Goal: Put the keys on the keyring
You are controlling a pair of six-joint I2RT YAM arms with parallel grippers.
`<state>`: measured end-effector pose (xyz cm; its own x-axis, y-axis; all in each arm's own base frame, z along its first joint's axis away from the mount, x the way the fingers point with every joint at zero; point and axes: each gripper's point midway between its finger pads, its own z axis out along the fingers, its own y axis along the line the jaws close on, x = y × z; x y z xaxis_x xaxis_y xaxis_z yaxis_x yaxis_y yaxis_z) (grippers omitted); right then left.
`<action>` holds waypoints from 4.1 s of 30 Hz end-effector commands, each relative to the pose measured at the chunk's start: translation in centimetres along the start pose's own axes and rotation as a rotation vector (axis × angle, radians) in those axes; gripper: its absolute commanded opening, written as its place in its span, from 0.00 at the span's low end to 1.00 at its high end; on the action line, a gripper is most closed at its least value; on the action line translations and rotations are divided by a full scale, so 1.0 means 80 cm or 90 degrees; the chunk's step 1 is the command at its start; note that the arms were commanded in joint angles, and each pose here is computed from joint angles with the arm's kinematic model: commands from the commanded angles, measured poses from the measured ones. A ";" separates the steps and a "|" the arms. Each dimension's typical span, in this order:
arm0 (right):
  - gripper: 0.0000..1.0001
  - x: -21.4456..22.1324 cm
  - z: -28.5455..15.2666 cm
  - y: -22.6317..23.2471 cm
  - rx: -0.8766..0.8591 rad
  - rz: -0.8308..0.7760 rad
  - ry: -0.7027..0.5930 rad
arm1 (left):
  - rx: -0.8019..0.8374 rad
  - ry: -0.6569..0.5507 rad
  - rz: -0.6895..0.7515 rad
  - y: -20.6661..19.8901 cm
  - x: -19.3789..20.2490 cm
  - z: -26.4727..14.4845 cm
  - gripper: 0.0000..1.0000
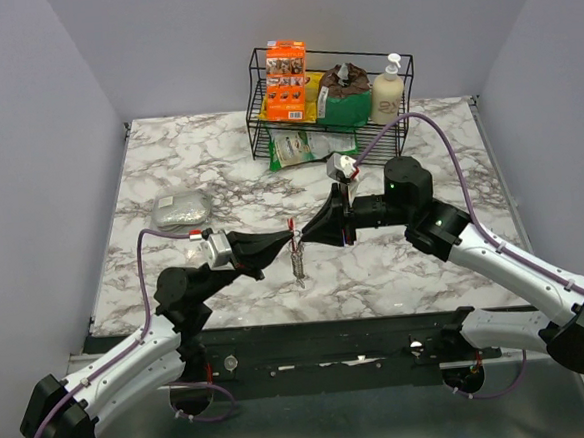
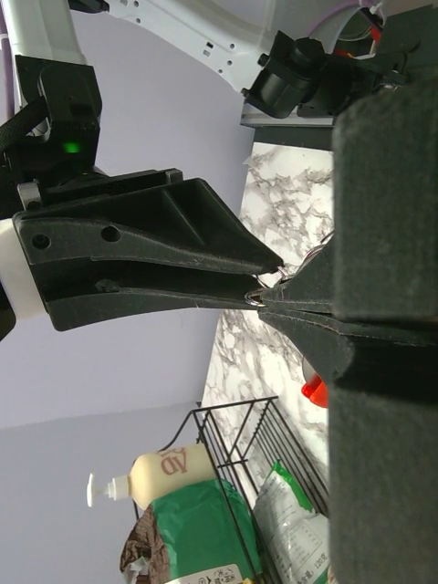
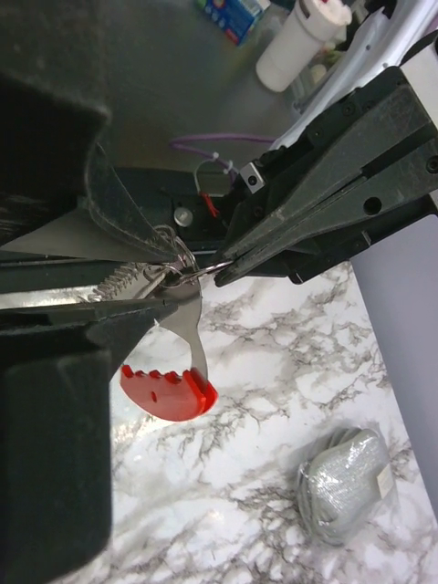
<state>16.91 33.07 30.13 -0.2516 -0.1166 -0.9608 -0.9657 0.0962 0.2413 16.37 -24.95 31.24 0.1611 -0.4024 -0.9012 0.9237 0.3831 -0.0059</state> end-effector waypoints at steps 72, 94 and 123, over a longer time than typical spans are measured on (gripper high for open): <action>0.59 0.005 -0.007 0.023 0.006 -0.069 -0.017 | 0.011 0.014 0.000 -0.010 -0.012 -0.006 0.00; 0.61 -0.042 -0.008 0.045 -0.038 -0.086 -0.131 | 0.133 -0.044 0.015 -0.053 -0.042 -0.005 0.00; 0.12 -0.023 0.005 0.048 -0.080 -0.066 -0.087 | 0.143 -0.059 0.015 -0.058 -0.054 -0.005 0.00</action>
<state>14.02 33.96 31.14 -0.1750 -0.0134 -0.9845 -0.9845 -0.0129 0.1752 12.50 -25.10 32.70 0.1574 -0.4245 -0.8916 0.9720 0.2263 0.0638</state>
